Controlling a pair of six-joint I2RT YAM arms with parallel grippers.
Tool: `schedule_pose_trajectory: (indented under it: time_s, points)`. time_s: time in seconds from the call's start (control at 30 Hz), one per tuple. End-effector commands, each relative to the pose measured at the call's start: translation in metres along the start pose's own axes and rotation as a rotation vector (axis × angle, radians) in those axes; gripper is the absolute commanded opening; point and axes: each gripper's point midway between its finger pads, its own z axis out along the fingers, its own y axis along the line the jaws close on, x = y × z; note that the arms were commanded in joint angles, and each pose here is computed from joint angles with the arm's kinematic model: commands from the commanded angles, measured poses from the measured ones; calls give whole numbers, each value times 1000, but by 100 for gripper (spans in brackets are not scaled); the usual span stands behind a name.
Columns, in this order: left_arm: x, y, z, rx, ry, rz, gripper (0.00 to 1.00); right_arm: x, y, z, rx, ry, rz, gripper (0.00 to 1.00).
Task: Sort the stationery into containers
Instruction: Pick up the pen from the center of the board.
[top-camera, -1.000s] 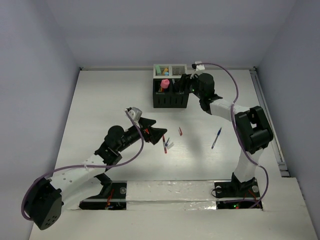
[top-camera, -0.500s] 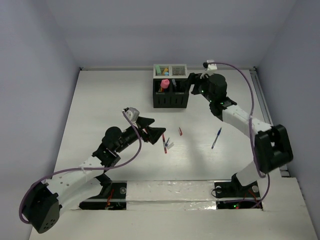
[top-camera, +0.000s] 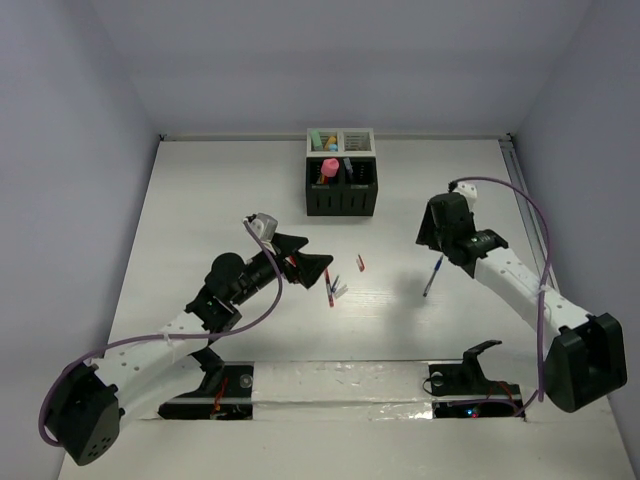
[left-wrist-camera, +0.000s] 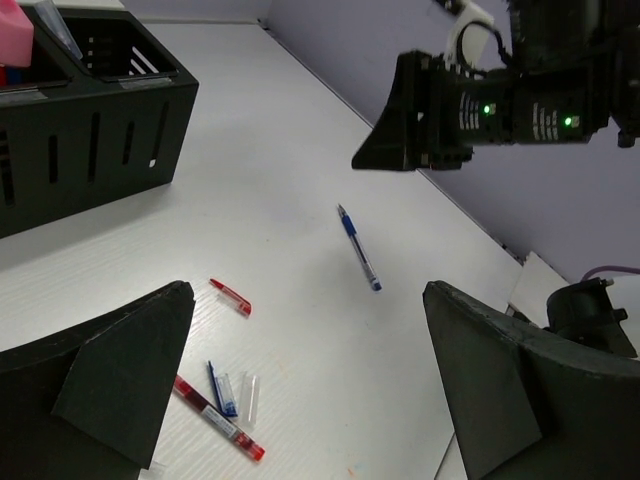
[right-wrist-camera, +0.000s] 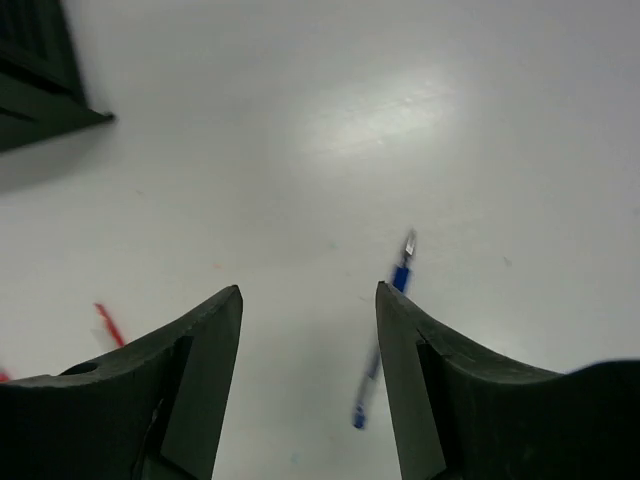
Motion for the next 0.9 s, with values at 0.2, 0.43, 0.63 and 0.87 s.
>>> schedule_pose_trajectory:
  time_s: [0.2, 0.43, 0.63, 0.87]
  points:
    - [-16, -19, -1, 77, -53, -21, 99, 65, -58, 16, 181, 227, 94, 63]
    - [-16, -22, 0, 90, -45, -26, 99, 77, -61, 37, 126, 293, 171, 47]
    - [-12, -21, 2, 91, -30, -31, 96, 97, -44, 56, 27, 414, 157, 46]
    - [-7, -20, 6, 92, -6, -34, 93, 120, -33, 72, -15, 531, 148, 17]
